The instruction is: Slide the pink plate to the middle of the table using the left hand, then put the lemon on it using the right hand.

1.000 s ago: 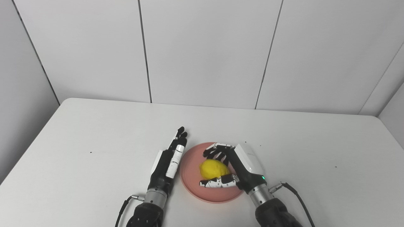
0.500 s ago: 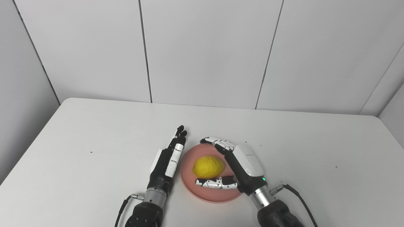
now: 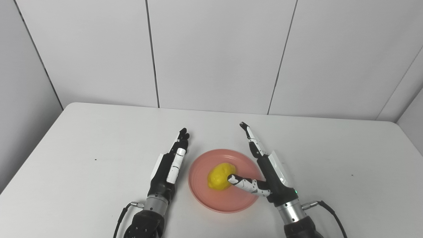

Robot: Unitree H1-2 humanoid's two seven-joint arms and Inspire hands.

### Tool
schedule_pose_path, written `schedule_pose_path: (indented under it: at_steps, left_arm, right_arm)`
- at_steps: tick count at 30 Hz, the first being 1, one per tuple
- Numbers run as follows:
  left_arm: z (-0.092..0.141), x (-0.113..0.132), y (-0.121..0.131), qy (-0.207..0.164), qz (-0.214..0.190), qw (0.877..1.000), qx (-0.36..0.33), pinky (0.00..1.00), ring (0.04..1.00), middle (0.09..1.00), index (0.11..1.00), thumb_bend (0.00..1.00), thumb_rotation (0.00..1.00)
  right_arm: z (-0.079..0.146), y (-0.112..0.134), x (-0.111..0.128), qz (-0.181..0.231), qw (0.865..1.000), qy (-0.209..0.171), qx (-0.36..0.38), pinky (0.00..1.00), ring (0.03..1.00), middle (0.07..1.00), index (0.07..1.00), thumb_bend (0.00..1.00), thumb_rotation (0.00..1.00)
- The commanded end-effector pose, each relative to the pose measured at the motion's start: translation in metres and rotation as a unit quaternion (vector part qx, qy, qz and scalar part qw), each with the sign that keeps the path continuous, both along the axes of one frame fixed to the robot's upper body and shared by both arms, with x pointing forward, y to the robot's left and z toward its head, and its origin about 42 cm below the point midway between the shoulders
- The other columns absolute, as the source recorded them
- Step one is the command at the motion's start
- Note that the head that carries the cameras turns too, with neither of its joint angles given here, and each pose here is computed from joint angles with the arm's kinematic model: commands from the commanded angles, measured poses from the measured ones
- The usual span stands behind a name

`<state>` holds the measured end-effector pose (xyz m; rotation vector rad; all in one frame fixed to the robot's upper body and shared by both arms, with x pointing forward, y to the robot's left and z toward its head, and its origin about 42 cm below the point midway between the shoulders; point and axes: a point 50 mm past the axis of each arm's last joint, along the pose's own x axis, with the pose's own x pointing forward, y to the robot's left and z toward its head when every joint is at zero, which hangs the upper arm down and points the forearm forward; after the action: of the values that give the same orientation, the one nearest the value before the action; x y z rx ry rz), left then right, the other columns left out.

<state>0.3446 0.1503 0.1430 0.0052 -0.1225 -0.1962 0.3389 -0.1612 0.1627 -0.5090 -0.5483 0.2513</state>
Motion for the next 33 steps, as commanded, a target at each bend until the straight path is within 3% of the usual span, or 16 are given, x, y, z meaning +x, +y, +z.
schedule_pose_path:
  at_steps: [1, 8, 16, 22, 33]
  left_arm:
    - [0.013, 0.001, 0.001, -0.034, -0.002, 0.999, -0.001, 1.00, 0.995, 0.982, 0.987, 0.73, 1.00]
    - [0.011, 0.001, 0.011, -0.046, 0.009, 0.999, 0.001, 1.00, 0.990, 0.981, 0.987, 0.74, 1.00]
    - [0.008, 0.003, 0.024, -0.065, 0.013, 0.998, 0.004, 0.98, 0.997, 1.000, 1.000, 0.68, 1.00]
    - [0.005, 0.004, 0.028, -0.065, 0.015, 0.998, -0.006, 0.93, 1.000, 1.000, 1.000, 0.69, 1.00]
    - [0.003, 0.001, 0.028, -0.070, 0.009, 0.997, -0.006, 0.96, 1.000, 1.000, 1.000, 0.69, 1.00]
  right_arm:
    - [0.015, -0.002, 0.001, -0.003, 0.999, -0.005, 0.032, 1.00, 1.000, 1.000, 1.000, 0.62, 0.90]
    - [0.006, -0.016, -0.002, -0.048, 0.996, 0.043, 0.069, 1.00, 1.000, 1.000, 1.000, 0.57, 0.99]
    - [-0.008, -0.023, -0.004, -0.121, 0.983, 0.105, 0.088, 1.00, 0.999, 1.000, 1.000, 0.67, 1.00]
    - [-0.015, -0.024, -0.002, -0.114, 0.975, 0.127, 0.141, 0.98, 1.000, 1.000, 1.000, 0.68, 1.00]
    - [-0.024, -0.030, 0.006, -0.102, 0.966, 0.144, 0.187, 0.99, 1.000, 1.000, 1.000, 0.68, 0.99]
